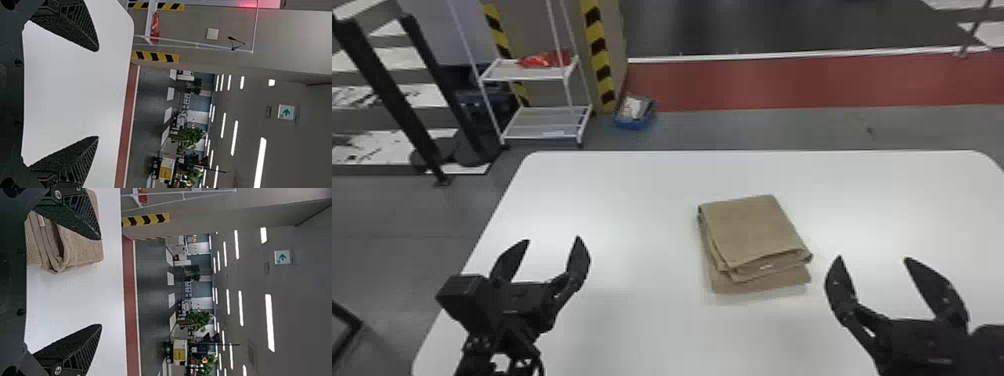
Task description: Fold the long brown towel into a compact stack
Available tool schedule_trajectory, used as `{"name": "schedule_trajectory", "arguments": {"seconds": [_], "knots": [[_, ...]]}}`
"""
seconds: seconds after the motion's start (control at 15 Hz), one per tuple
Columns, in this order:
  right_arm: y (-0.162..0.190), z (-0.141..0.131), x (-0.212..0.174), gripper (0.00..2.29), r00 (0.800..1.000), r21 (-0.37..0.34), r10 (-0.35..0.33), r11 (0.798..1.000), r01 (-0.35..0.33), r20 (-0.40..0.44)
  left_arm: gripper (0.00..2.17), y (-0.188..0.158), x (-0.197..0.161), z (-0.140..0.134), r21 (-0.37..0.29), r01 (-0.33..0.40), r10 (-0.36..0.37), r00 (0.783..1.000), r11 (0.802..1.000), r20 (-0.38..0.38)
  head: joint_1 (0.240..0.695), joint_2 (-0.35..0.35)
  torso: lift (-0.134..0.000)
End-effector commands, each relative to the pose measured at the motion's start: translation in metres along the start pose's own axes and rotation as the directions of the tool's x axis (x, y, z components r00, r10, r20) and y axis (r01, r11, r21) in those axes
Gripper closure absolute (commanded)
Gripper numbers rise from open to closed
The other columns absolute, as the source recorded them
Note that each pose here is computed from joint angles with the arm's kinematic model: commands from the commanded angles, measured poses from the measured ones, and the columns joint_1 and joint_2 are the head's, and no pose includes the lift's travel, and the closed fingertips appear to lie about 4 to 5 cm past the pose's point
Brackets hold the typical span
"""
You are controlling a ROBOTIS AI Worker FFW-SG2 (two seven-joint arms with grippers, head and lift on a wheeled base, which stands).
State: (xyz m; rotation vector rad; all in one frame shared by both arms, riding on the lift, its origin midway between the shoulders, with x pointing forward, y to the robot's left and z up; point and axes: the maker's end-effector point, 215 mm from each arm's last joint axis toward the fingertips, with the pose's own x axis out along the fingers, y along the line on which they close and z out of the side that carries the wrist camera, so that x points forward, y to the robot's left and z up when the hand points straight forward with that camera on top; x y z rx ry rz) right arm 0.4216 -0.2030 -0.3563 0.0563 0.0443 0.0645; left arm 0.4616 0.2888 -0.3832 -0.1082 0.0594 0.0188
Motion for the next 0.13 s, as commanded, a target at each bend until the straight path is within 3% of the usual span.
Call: {"name": "schedule_trajectory", "arguments": {"seconds": [0.0, 0.07], "knots": [[0.0002, 0.0, 0.0, 0.09, 1.0, 0.0, 0.0, 1.0, 0.0, 0.0, 0.08, 0.0001, 0.0, -0.0003, 0.0, 0.0, 0.0, 1.0, 1.0, -0.001, 0.695, 0.109, -0.091], [0.0002, 0.0, 0.0, 0.09, 1.0, 0.0, 0.0, 1.0, 0.0, 0.0, 0.08, 0.0001, 0.0, -0.0003, 0.0, 0.0, 0.0, 1.0, 1.0, -0.001, 0.695, 0.109, -0.091]]}}
